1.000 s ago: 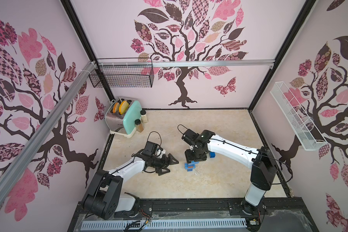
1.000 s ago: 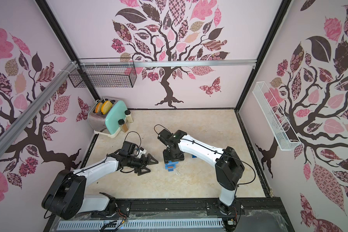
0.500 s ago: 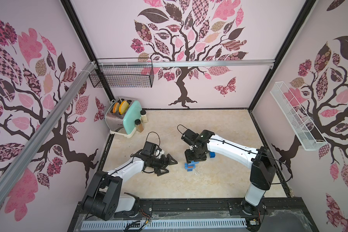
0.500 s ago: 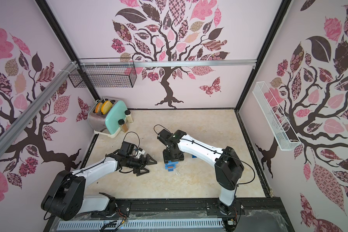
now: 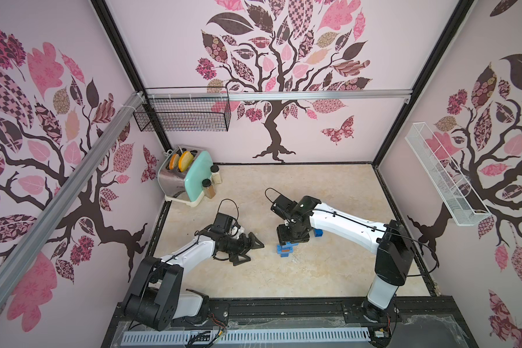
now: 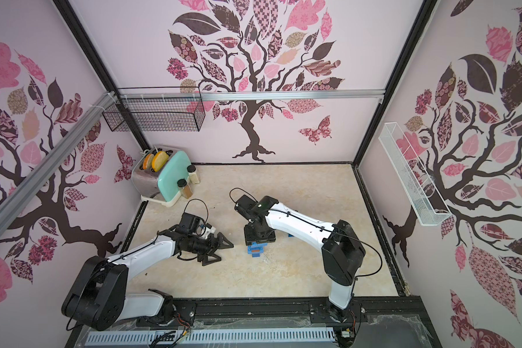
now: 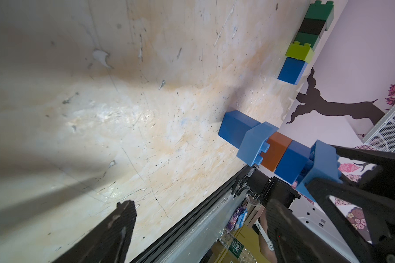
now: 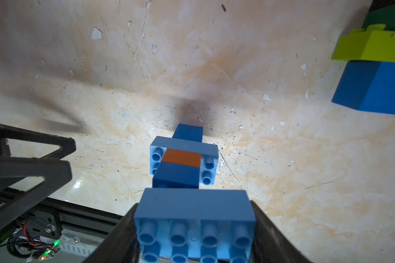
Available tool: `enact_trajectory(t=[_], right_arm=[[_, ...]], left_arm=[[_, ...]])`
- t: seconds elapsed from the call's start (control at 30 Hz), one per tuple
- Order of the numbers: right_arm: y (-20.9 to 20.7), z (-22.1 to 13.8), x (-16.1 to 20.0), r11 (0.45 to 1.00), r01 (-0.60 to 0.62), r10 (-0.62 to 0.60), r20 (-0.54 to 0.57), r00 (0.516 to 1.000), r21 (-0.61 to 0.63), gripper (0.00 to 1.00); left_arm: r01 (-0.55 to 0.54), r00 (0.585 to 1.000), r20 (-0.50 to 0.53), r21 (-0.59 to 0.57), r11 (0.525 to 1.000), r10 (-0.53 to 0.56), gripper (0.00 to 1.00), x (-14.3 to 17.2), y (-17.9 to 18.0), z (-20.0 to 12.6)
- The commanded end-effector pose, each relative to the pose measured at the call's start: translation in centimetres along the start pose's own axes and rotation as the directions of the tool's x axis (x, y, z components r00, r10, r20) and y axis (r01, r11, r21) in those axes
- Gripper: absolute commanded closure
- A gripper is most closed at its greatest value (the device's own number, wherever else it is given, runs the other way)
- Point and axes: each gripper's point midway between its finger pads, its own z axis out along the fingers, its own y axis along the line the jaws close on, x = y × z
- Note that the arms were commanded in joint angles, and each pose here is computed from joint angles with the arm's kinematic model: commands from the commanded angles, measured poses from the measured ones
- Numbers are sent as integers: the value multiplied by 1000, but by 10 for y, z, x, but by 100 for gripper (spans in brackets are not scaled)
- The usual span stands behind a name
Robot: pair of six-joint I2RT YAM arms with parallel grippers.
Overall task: Assemble the letter f with lego
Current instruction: Assemble the lego brick with the lego brick.
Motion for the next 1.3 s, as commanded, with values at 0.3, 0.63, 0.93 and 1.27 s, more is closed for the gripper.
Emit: enact_trajectory(t=[0.3, 0.63, 0.93, 1.27], right_arm=[[-12, 41, 25, 992, -33, 50, -141, 989, 124, 33], [-22, 46, 29, 979, -90, 117, -144, 983, 182, 34], [-18, 51, 29, 980, -67, 101, -180, 979, 188, 35], [-21, 61, 22, 972, -32, 74, -173, 982, 234, 37]], left_arm=[[-13, 1000, 4, -19, 1000, 13, 7, 0, 5, -3], [1, 1000, 16, -59, 998, 0, 7, -2, 13, -5], [4, 1000, 20, -70, 998, -2, 7, -3, 16, -8], [-9, 1000, 26, -75, 997, 11, 7, -6, 13, -9]])
